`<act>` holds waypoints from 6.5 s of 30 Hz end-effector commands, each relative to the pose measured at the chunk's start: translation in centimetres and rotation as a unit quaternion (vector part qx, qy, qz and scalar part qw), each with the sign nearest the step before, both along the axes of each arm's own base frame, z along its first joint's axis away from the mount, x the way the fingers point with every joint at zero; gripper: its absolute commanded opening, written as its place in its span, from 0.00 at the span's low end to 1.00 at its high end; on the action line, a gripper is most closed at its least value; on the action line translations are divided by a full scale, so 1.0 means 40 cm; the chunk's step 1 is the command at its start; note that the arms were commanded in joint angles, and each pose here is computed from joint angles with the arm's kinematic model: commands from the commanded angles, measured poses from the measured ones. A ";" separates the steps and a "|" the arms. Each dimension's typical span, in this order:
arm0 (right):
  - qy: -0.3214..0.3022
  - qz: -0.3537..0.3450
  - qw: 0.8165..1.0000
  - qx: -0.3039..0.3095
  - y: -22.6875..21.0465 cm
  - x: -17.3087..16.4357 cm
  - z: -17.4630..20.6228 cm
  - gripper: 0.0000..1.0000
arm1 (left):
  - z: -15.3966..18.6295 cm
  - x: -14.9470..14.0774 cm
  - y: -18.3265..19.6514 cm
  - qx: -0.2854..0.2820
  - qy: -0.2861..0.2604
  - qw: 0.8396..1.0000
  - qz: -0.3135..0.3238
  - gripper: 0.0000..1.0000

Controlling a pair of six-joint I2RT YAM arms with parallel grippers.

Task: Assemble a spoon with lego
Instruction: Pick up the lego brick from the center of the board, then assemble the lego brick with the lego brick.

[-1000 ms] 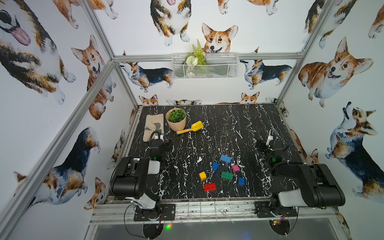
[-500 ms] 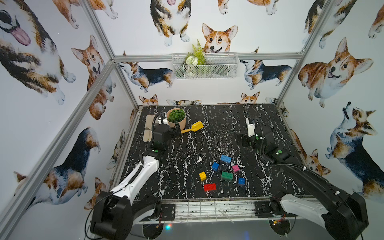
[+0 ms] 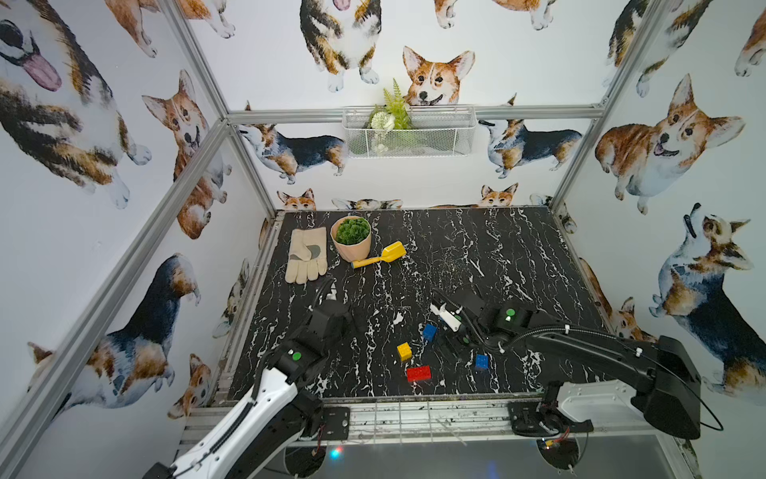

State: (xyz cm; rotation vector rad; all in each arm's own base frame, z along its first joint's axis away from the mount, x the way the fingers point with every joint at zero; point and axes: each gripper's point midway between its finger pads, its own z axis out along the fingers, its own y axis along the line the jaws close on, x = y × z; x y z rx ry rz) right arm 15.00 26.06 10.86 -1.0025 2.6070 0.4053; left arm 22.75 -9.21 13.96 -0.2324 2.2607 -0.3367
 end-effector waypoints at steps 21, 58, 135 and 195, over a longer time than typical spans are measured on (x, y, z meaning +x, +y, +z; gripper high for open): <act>0.024 0.042 0.991 -0.125 0.056 0.092 -0.153 0.71 | -0.009 -0.093 0.033 0.014 -0.009 1.000 -0.011 1.00; 0.032 0.040 0.992 -0.112 0.090 0.150 -0.159 0.43 | 0.003 -0.108 0.016 0.013 -0.021 0.999 -0.036 1.00; 0.012 -0.133 0.989 -0.062 0.266 -0.024 -0.068 0.03 | 0.023 -0.134 0.015 -0.001 -0.047 0.998 -0.049 1.00; 0.007 -0.307 0.949 -0.068 0.124 0.186 -0.073 0.43 | 0.026 -0.138 0.003 -0.003 -0.049 0.997 -0.062 1.00</act>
